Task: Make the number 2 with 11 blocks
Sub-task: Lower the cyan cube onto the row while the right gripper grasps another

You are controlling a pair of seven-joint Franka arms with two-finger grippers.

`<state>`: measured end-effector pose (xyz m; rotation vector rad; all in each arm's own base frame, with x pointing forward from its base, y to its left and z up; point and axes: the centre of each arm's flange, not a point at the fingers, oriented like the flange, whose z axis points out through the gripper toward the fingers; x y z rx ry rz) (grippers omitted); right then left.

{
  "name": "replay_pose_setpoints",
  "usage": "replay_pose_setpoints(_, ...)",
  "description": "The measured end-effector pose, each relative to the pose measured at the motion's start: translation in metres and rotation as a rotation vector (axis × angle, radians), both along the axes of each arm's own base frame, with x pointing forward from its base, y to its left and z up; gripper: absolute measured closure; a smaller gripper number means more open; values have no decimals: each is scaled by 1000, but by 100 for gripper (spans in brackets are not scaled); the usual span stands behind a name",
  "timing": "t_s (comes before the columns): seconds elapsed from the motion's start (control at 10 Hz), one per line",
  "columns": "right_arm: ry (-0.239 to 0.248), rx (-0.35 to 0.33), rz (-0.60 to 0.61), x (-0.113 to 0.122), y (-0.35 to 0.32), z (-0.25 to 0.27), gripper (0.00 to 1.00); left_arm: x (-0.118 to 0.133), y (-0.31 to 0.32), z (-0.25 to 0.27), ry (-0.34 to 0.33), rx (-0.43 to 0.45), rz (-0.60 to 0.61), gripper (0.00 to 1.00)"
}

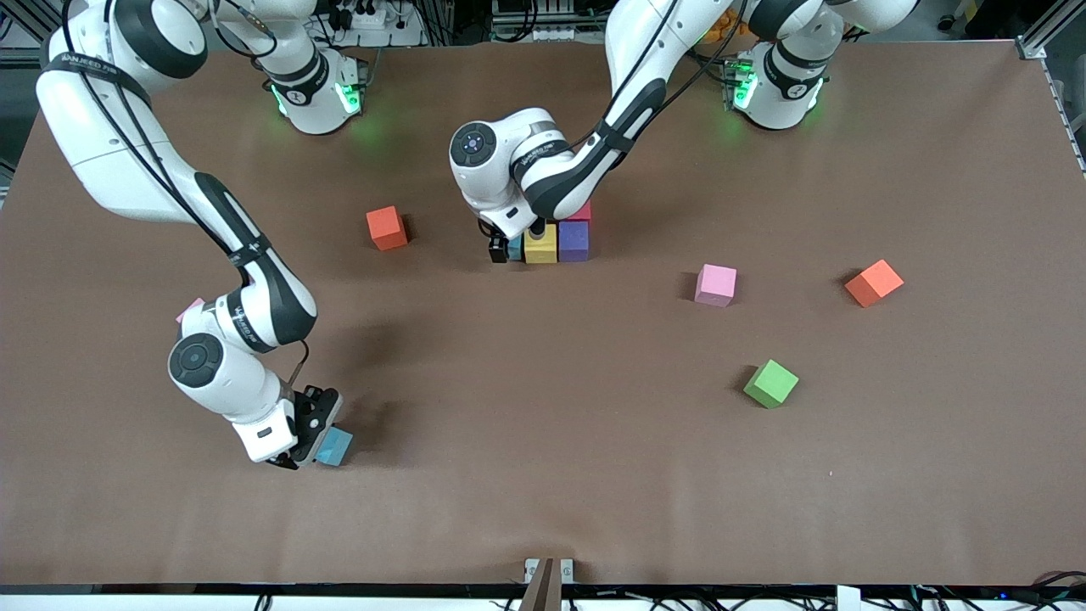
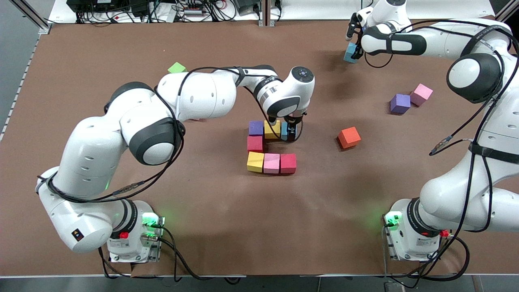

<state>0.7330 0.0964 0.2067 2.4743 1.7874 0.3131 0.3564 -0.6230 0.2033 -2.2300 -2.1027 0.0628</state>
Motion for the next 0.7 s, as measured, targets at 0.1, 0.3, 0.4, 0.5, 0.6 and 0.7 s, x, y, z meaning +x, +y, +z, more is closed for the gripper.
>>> replay_pose_setpoints(0.1, 0, 2, -9, 0, 0, 0, 38, 0, -2, 3, -4, -5, -1, 0)
replay_pose_setpoints(0.3, 7, 14, -43, 1, 5, 5, 44, 0, -6, 15, -11, -15, -7, 0)
replay_pose_setpoints(0.4, 31, 25, -73, -2, 17, 14, 44, -1, -6, 24, -10, -7, -13, 0)
replay_pose_setpoints(0.5, 54, 33, -113, -5, 31, 27, 44, 0, -5, 34, -9, 2, -24, 0)
replay_pose_setpoints(0.6, 75, 40, -170, -10, 47, 45, 44, 5, -1, 51, -11, 11, -49, 0)
replay_pose_setpoints(0.7, 93, 51, -243, -18, 63, 59, 44, 18, 10, 70, -12, 23, -67, 0)
